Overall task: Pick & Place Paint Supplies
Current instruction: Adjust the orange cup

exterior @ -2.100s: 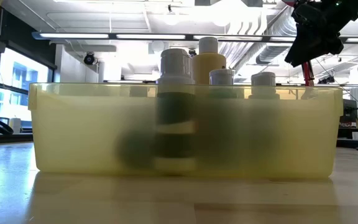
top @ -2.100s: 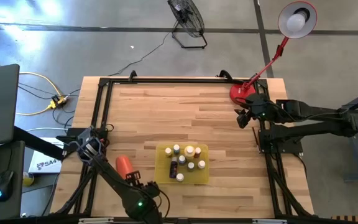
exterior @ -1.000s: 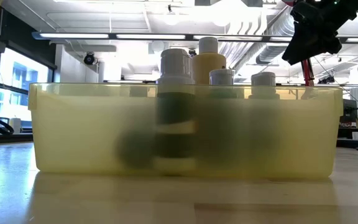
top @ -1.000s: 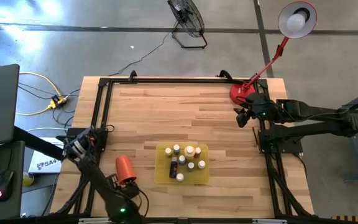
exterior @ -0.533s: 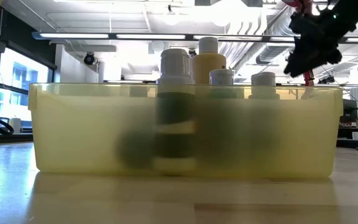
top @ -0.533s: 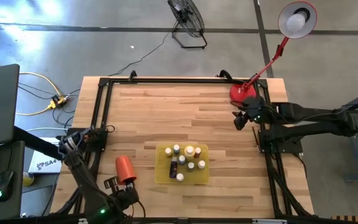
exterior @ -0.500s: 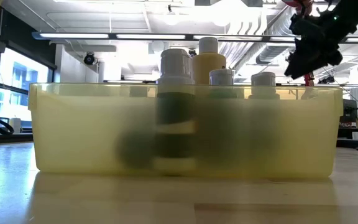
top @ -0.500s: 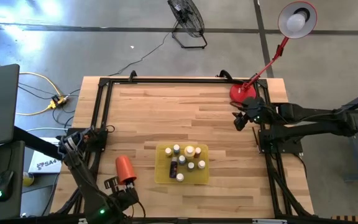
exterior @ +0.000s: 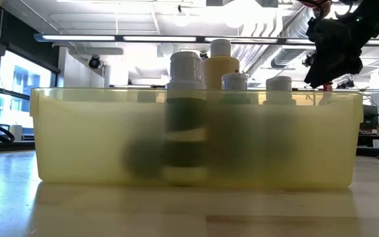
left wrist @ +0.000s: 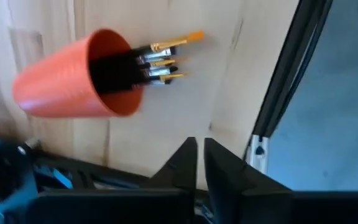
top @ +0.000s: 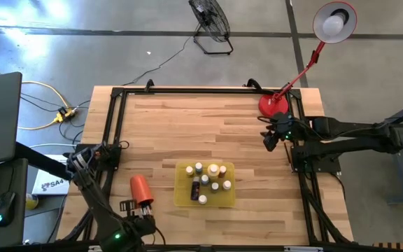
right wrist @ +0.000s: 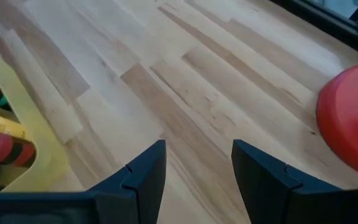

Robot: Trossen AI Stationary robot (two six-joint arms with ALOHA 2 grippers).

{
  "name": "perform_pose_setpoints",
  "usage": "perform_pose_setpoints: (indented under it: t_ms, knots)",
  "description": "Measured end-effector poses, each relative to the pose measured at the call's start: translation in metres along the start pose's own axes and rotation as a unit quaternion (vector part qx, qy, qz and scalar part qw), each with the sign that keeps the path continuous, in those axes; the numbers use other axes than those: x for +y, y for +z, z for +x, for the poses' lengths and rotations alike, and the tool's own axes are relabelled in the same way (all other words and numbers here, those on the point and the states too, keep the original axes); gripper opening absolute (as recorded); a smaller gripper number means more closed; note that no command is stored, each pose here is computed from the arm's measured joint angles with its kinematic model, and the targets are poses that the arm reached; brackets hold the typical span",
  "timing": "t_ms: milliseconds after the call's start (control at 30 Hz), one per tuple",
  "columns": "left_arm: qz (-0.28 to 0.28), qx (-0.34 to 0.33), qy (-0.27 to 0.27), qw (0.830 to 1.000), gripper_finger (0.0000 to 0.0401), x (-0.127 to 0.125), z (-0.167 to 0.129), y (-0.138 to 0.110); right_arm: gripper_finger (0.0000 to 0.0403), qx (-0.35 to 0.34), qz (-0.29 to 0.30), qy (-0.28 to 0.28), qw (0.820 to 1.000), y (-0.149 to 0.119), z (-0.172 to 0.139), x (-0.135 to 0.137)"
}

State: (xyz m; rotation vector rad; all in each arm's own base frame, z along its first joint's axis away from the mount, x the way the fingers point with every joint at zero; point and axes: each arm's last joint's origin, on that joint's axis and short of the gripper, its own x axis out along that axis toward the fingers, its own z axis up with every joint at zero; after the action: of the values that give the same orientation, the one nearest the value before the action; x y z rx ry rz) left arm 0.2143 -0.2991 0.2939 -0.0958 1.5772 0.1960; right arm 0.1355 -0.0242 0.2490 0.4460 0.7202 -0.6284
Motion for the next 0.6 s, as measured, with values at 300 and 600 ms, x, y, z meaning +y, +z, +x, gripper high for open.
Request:
perform_pose_setpoints:
  t_ms: [300,600]
  knots:
    - [-0.085,0.001,0.001,0.996,0.0147,0.012,0.001,0.023,0.0174,-0.002,-0.001,-0.003,1.000,0.000,0.000,0.000]
    - [-0.108,-0.005,0.078,0.991,0.0162,0.020,0.034,0.021,0.0174,-0.002,0.003,-0.002,1.000,0.000,0.000,0.000]
